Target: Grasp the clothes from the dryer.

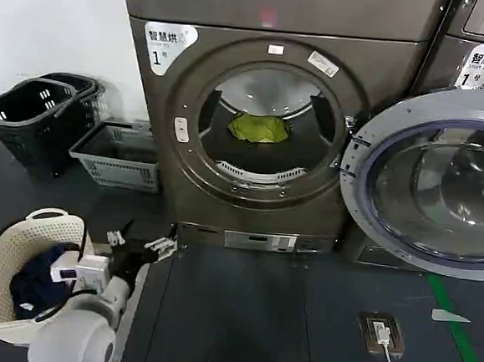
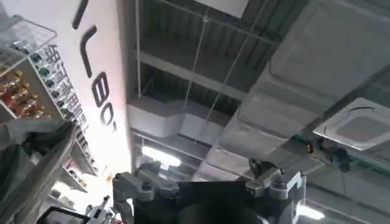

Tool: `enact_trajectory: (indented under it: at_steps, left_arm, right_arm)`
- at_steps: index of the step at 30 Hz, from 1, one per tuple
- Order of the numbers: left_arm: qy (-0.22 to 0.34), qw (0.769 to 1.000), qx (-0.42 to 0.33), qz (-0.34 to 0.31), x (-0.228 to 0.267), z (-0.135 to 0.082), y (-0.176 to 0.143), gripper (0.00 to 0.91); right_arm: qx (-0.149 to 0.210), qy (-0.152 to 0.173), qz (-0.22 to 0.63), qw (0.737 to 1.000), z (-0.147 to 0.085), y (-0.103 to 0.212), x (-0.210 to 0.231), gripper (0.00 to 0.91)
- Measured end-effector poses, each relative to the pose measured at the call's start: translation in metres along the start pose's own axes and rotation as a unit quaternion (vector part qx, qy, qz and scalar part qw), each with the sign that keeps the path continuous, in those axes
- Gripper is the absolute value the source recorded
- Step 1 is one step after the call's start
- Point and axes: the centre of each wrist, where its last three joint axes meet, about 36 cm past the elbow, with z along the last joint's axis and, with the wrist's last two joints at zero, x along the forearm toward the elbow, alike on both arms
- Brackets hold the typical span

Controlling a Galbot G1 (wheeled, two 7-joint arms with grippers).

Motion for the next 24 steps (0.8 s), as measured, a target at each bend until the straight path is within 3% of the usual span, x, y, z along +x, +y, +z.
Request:
enact_trajectory:
  at_steps: [24]
  left_arm:
    - [0.0, 1.0, -0.001, 0.01, 0.0016, 0.0, -0.0047, 0.907]
  right_arm:
    - [-0.003, 0.007, 0.013, 1.0, 0.0061, -0.0044, -0.0038, 0.907]
